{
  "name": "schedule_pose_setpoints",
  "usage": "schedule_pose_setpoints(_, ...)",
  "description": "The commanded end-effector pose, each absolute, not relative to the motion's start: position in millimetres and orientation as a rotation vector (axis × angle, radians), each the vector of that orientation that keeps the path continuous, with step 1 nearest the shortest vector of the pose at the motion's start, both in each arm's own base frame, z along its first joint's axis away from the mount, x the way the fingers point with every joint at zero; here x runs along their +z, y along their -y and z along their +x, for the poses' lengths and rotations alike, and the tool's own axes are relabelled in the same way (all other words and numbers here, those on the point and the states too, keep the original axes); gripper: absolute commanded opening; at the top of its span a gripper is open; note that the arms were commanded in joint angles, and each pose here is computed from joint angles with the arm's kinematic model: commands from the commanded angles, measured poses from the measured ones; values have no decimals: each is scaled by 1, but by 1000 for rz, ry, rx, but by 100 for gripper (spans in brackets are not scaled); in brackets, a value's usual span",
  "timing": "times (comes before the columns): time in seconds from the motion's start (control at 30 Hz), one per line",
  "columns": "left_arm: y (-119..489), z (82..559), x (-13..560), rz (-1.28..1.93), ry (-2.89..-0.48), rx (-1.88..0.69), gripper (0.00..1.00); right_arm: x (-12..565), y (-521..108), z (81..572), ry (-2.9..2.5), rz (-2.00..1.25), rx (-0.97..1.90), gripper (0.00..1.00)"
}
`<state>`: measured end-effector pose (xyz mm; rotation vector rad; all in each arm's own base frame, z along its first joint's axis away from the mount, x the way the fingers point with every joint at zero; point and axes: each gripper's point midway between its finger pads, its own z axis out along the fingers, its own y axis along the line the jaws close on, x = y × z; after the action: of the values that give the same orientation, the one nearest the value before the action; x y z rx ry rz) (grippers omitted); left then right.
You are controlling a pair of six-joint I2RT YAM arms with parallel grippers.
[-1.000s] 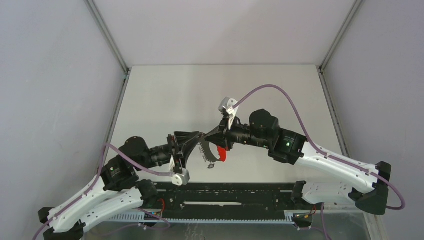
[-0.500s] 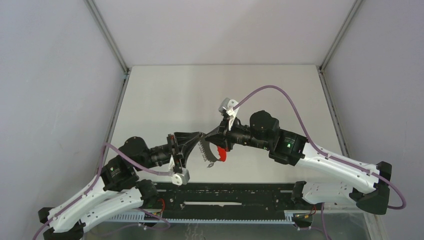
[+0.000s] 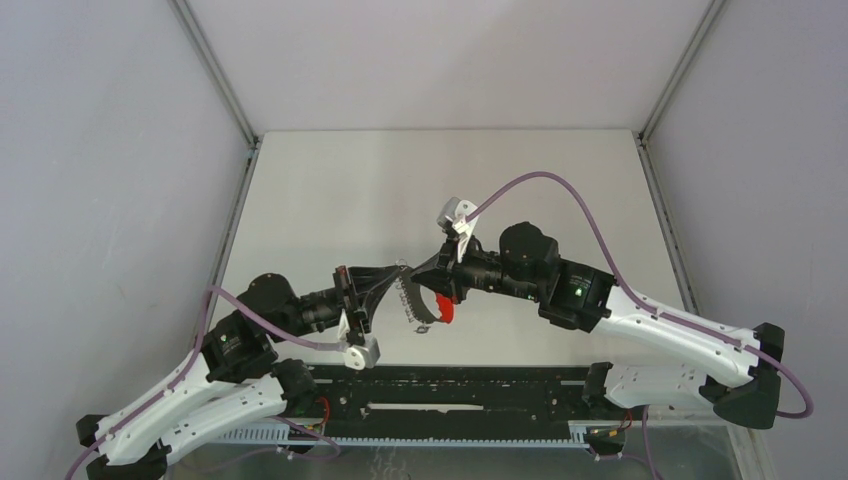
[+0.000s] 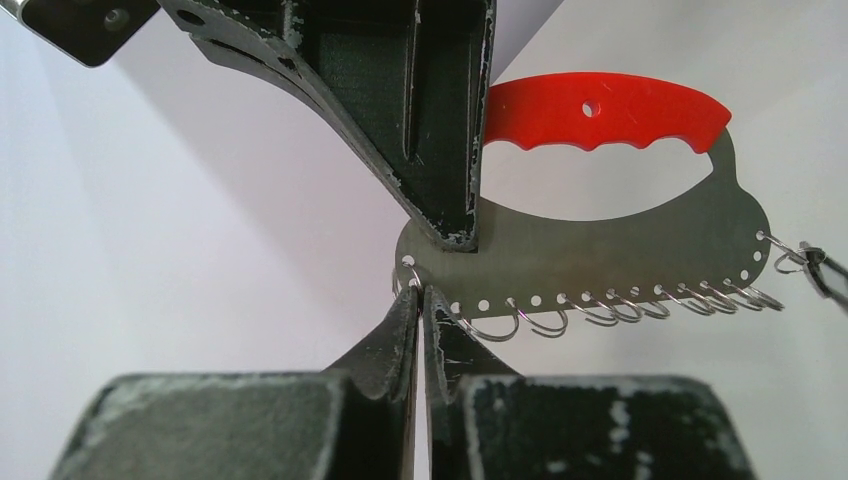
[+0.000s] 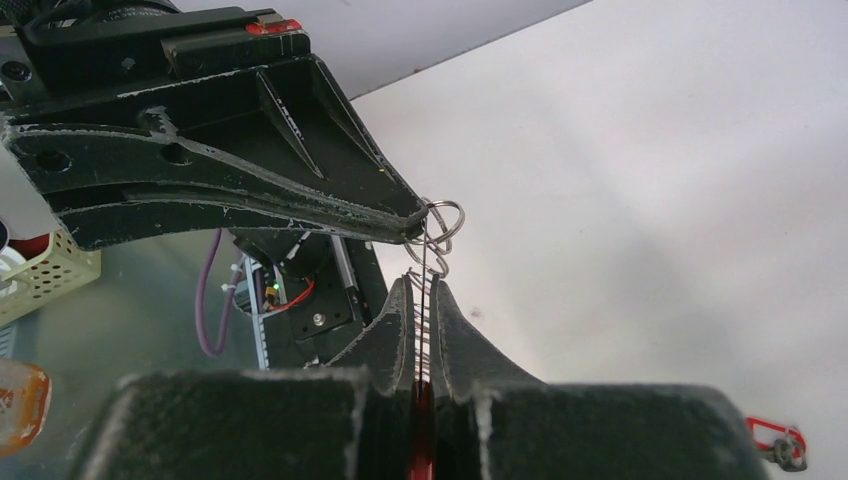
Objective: Put the keys on the keyring
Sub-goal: Adjust the keyring.
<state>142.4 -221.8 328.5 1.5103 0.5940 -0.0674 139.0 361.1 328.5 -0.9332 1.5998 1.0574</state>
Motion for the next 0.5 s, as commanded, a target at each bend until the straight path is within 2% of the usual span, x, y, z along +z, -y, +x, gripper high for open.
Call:
schedule_pose_setpoints(0.0, 217, 148, 339, 1467, -603, -28, 3, 371, -360, 119, -1466, -949, 1141, 0)
schedule_pose_setpoints(0.27, 213, 153, 351, 1395, -676, -56, 0, 370, -358, 116, -1457, -974, 1142, 0)
schedule_pose_setpoints(0.3, 213, 153, 353, 1378, -686, -65, 2, 370, -359, 115, -1454, -979, 1147, 0)
schedule_pose_setpoints(0.37, 212, 154, 357, 1359, -693, -72, 11, 371, -359, 114, -1450, -983, 1153, 0)
schedule_pose_setpoints(0.47, 213, 153, 357, 1360, -693, -80, 12, 372, -359, 112, -1442, -986, 1159, 0)
